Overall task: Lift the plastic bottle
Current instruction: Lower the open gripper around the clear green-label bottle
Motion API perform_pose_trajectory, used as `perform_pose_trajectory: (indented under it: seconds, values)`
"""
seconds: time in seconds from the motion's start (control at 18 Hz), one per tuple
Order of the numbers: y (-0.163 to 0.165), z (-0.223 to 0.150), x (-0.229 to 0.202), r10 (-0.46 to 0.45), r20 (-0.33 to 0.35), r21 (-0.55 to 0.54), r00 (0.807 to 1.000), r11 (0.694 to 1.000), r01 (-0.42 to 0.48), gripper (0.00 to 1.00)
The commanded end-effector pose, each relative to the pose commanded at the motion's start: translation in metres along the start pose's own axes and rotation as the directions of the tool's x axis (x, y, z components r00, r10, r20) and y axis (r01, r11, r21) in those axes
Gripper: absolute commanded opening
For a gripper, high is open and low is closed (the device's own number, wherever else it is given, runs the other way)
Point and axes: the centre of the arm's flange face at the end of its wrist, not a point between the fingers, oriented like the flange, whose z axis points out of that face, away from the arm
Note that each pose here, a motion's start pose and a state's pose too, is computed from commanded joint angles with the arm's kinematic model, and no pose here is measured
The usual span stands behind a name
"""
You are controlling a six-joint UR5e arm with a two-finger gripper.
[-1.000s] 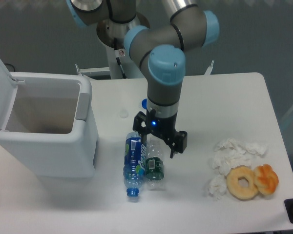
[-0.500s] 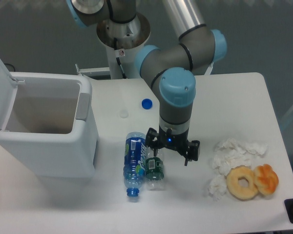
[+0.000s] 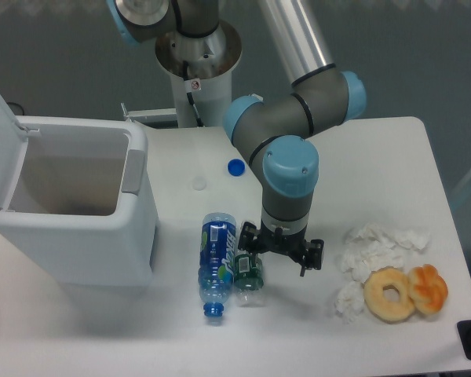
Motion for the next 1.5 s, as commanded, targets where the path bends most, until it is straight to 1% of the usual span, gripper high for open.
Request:
perform_pose_trajectory:
  seconds: [0.22, 0.67, 0.78, 1.5]
  values:
    - [-0.001, 0.014, 0.001, 0.004, -0.013, -0.013, 1.000, 1.000, -0.004, 1.00]
    - [-0.002, 0.023, 0.004, -0.002, -0.022, -0.020, 1.000, 1.000, 0.001, 1.00]
    - [-0.008, 0.027, 0.008, 0.006, -0.024, -0.021, 1.000, 1.000, -0.006, 1.00]
    - [-0.013, 0.028, 0.013, 0.018, -0.025, -0.018, 1.000, 1.000, -0.019, 1.00]
